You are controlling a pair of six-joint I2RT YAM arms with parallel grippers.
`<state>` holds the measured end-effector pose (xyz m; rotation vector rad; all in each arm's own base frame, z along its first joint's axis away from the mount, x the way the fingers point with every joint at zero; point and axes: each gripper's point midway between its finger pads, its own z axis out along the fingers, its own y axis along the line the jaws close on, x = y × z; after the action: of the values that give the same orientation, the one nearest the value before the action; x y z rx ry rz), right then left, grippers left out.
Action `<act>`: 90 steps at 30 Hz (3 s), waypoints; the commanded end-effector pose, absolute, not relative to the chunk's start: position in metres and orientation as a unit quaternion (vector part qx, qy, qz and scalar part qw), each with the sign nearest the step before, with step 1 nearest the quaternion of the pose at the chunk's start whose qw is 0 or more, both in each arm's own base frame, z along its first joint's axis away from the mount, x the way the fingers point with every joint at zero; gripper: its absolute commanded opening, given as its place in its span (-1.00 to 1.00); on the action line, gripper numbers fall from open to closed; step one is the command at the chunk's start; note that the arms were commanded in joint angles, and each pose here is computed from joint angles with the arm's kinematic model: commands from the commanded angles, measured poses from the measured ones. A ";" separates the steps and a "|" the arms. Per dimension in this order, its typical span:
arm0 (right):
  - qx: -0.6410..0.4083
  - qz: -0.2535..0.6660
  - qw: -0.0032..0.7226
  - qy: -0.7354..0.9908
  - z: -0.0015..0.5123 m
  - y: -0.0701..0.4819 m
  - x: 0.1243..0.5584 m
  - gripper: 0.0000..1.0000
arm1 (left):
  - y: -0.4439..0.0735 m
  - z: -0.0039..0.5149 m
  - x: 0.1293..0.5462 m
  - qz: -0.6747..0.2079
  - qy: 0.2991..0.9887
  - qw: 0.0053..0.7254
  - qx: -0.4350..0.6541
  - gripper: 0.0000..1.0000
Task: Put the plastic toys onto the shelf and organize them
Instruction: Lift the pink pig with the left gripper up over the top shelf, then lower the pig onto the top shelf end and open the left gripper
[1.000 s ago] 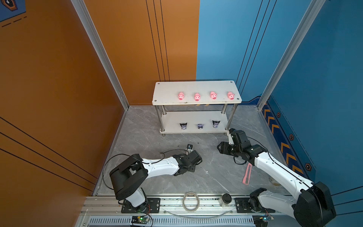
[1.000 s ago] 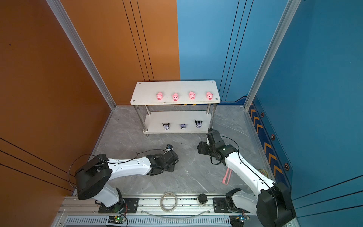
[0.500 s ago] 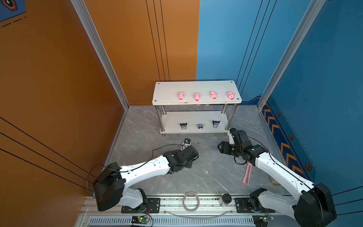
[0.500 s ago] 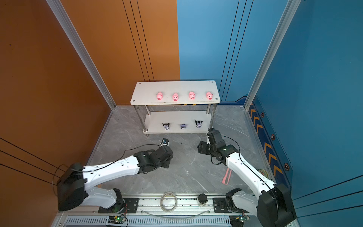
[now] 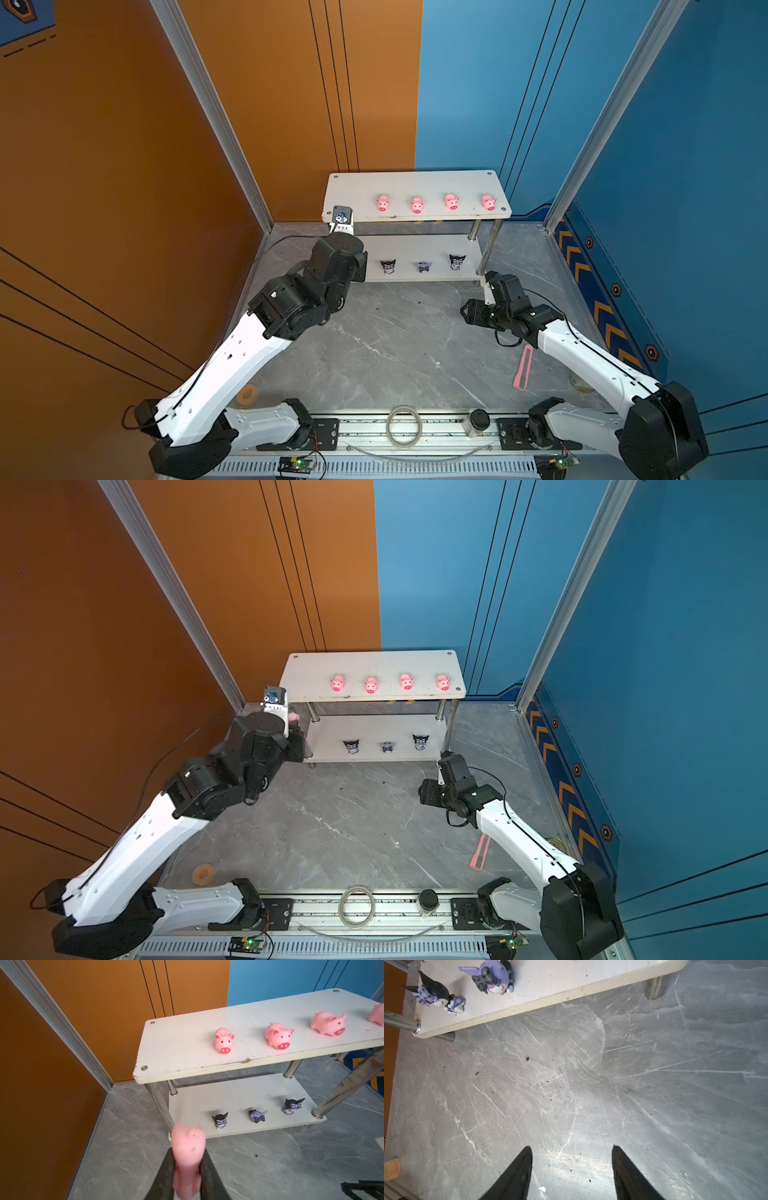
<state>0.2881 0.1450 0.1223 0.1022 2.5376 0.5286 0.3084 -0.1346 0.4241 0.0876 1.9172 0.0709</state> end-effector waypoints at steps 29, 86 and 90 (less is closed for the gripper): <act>0.054 0.195 0.268 0.942 0.104 0.120 0.279 0.25 | -0.113 0.396 0.452 0.010 0.878 0.478 -0.015 -0.55; 0.058 0.200 0.273 0.939 0.105 0.118 0.277 0.26 | -0.111 0.407 0.446 0.008 0.869 0.492 -0.049 -0.39; 0.057 0.202 0.274 0.939 0.107 0.118 0.277 0.26 | -0.110 0.401 0.445 0.012 0.872 0.487 -0.050 -0.38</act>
<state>0.2772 0.1171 0.1041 0.1674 2.5414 0.5195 0.4540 -0.1154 0.3949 -0.1143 2.1346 0.0055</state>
